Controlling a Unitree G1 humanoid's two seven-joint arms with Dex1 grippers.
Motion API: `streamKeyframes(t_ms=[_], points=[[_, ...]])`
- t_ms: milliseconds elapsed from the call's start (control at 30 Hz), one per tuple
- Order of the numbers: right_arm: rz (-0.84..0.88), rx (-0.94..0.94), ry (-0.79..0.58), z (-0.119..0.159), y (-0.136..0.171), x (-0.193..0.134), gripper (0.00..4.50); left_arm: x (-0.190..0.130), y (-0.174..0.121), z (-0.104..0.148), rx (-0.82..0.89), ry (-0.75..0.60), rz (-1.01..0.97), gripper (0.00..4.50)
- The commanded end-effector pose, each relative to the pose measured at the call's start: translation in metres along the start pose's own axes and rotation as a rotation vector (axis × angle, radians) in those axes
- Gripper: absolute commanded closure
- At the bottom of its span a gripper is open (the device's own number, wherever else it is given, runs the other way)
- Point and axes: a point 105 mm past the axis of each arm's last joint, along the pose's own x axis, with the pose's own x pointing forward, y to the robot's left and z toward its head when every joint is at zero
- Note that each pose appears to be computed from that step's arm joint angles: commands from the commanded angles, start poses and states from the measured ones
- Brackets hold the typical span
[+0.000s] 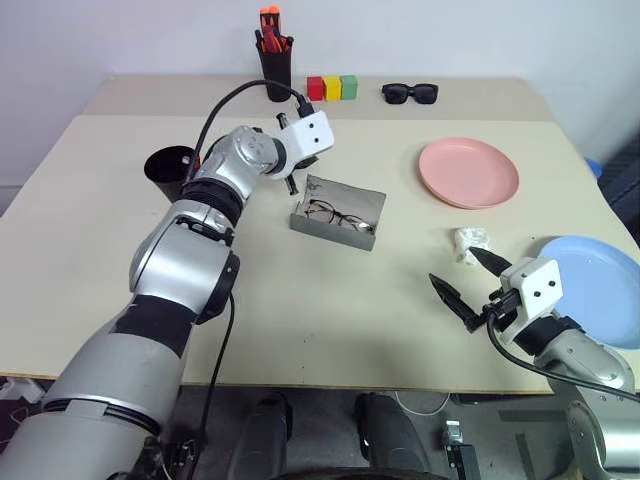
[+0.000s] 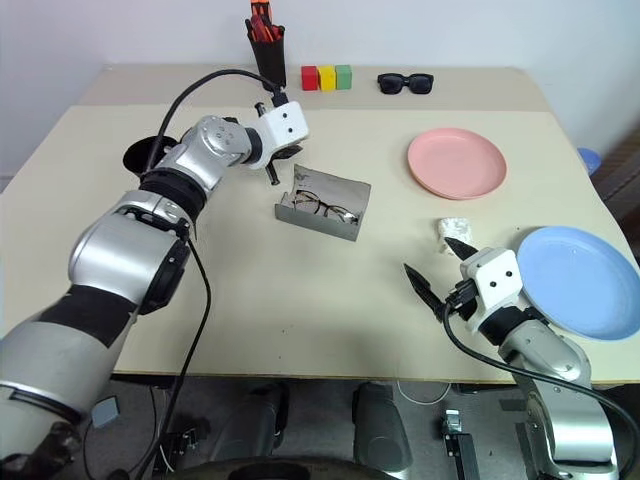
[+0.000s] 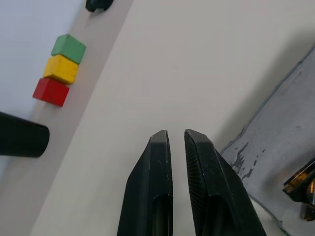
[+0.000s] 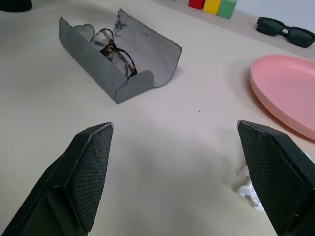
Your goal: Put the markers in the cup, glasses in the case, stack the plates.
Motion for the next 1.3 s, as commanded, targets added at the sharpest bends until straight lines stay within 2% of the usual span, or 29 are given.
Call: streamKeyframes(t_ms=[33,300,467,767,1000,1300], points=[[0.010,-0.024,-0.048,0.015,0.002,0.003,0.38,-0.002,0.017,0.025,0.073,-0.022,0.073,4.02],[0.021,-0.025,-0.052,0.017,0.001,0.009,0.38,0.006,0.009,0.036,0.110,-0.015,0.067,4.02],[0.041,-0.025,-0.053,0.017,0.003,0.012,0.38,0.012,-0.008,0.033,0.129,0.014,-0.007,4.02],[0.055,-0.024,-0.043,0.013,0.002,0.013,0.38,0.011,-0.020,0.028,0.087,0.022,-0.117,4.02],[0.082,-0.025,-0.037,0.009,0.000,0.017,0.38,0.000,-0.020,0.020,0.036,0.025,-0.231,4.02],[0.120,-0.026,-0.043,0.009,0.002,0.024,0.38,-0.009,-0.010,0.017,-0.014,-0.005,-0.246,4.02]])
